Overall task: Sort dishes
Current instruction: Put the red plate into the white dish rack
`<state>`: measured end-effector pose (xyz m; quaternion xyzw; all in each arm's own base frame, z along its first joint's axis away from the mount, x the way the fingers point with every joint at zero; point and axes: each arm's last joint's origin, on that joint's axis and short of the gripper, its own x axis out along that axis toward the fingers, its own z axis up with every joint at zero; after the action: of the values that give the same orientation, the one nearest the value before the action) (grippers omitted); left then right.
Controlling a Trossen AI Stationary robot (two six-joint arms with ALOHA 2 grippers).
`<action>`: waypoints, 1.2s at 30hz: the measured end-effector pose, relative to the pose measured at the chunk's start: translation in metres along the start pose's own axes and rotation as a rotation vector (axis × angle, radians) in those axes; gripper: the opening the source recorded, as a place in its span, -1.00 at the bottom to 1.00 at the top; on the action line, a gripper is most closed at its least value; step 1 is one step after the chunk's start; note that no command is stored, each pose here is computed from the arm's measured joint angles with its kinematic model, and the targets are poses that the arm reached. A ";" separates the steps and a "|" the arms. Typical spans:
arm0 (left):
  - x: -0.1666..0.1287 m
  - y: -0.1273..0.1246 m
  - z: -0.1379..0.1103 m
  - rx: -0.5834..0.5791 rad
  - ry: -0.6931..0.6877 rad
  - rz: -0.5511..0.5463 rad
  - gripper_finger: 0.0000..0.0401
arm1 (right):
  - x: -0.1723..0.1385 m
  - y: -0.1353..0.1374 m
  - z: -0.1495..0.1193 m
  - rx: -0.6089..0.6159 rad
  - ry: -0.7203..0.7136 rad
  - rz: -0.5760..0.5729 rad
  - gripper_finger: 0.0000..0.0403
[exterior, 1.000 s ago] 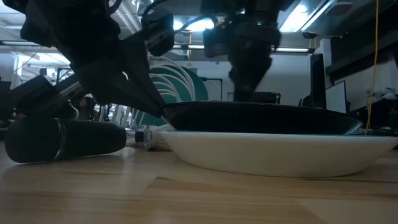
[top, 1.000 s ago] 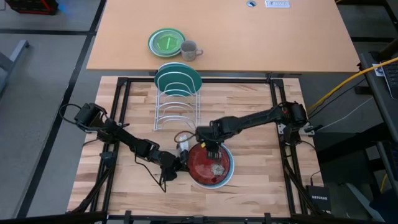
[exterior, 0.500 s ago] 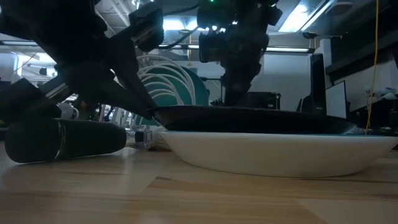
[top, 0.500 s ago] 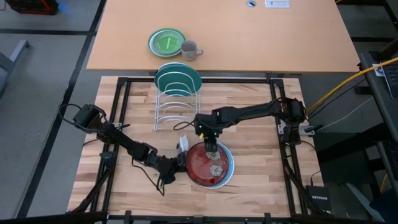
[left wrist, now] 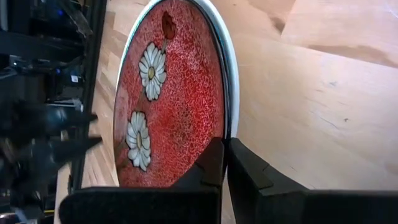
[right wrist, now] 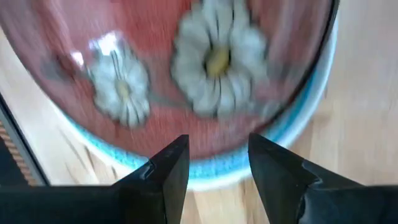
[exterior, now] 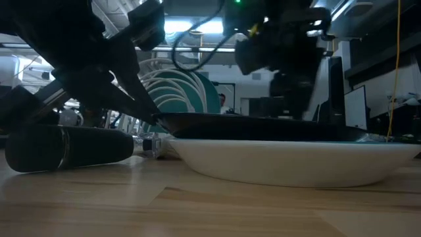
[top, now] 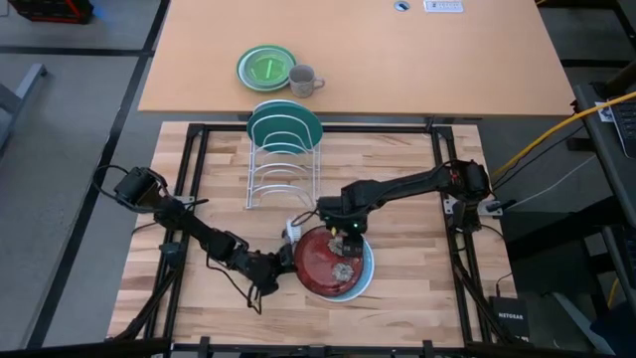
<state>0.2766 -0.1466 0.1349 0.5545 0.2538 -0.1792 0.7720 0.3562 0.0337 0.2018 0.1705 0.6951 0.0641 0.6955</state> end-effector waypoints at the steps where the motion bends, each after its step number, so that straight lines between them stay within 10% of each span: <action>1: 0.000 -0.001 0.000 -0.010 0.005 -0.006 -0.99 | 0.000 0.000 -0.003 0.006 0.023 -0.006 -0.16; 15: -0.002 -0.004 0.001 -0.029 0.019 -0.014 -0.99 | -0.018 0.025 -0.041 -0.015 0.188 -0.074 -0.16; 24: -0.002 -0.004 0.001 -0.034 0.019 -0.015 -0.99 | -0.091 0.045 -0.095 0.040 -0.295 -0.363 -0.16; 36: -0.001 -0.005 0.000 -0.031 0.020 -0.018 -0.99 | 0.022 0.041 -0.119 0.179 -0.680 -0.066 -0.16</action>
<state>0.2730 -0.1483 0.1323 0.5419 0.2692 -0.1765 0.7764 0.2449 0.0969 0.1969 0.2200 0.4319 -0.0801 0.8710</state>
